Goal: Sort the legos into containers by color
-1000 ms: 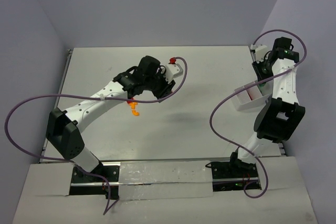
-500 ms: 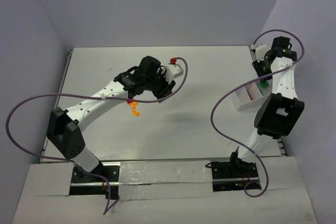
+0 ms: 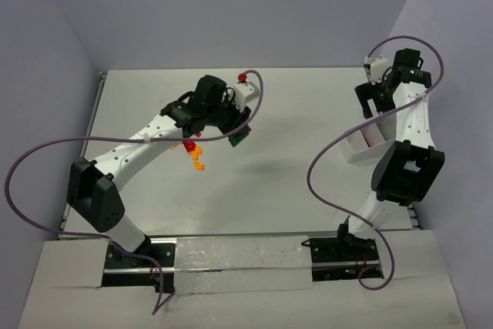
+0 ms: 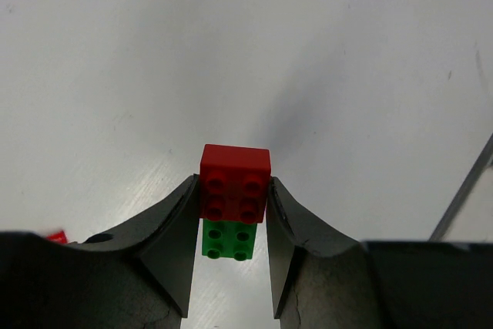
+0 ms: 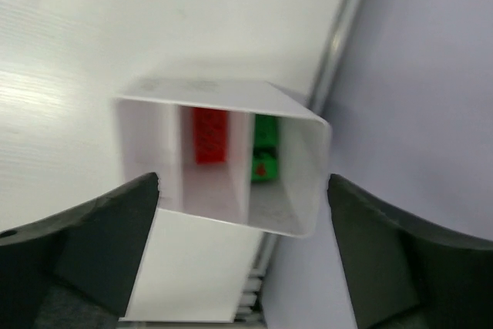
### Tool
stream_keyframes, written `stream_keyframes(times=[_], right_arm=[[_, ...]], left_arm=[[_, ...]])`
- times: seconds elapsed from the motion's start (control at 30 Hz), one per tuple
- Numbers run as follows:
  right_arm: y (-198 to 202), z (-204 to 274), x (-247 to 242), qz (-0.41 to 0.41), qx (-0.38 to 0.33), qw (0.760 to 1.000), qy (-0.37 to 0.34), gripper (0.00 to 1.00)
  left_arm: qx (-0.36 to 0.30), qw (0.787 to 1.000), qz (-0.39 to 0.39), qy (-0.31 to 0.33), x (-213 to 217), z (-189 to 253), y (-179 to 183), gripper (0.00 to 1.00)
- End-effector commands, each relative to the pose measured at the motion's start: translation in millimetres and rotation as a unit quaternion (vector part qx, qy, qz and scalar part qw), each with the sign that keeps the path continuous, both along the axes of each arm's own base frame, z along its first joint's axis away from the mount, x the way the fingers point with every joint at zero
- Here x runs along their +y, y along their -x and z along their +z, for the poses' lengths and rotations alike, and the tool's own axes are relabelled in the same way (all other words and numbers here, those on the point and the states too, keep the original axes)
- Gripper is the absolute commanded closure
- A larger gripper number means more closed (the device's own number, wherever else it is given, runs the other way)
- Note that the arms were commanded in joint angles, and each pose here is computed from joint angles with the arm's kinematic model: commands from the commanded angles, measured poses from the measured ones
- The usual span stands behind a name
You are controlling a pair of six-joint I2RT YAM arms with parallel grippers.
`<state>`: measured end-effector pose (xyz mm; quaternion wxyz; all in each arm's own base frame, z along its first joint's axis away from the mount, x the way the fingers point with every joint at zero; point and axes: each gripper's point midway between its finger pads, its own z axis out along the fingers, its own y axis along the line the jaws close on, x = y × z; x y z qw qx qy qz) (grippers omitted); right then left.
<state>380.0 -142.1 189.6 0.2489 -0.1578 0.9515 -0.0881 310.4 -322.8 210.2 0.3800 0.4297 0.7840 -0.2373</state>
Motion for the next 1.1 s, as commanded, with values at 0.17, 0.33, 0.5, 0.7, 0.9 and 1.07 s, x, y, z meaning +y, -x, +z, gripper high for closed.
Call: stream_keyframes(times=[0.17, 0.33, 0.5, 0.7, 0.9, 1.07], right_arm=[[-12.1, 115.3, 207.4, 0.078, -0.186, 0.936, -0.288, 0.00], [-8.0, 137.7, 312.9, 0.099, -0.173, 0.880, -0.432, 0.02], [-9.8, 147.4, 382.1, 0.105, -0.147, 0.864, -0.469, 0.03], [-14.5, 148.0, 433.4, 0.112, -0.156, 0.858, -0.477, 0.09], [-18.9, 150.3, 462.4, 0.120, -0.173, 0.863, -0.458, 0.20], [-26.0, 156.4, 474.6, 0.125, -0.188, 0.863, -0.452, 0.29]], left_arm=[[0.090, 0.906, 0.303, 0.281, 68.0, 127.4, -88.8, 1.00], [0.102, 0.862, 0.380, 0.319, 98.7, 133.3, -108.0, 1.00], [0.094, 0.849, 0.408, 0.322, 105.9, 135.1, -114.3, 1.00], [0.112, 0.842, 0.400, 0.343, 95.8, 142.8, -118.7, 1.00], [0.116, 0.847, 0.393, 0.340, 79.8, 143.6, -119.9, 1.00], [0.121, 0.853, 0.384, 0.333, 67.2, 137.7, -115.3, 1.00]])
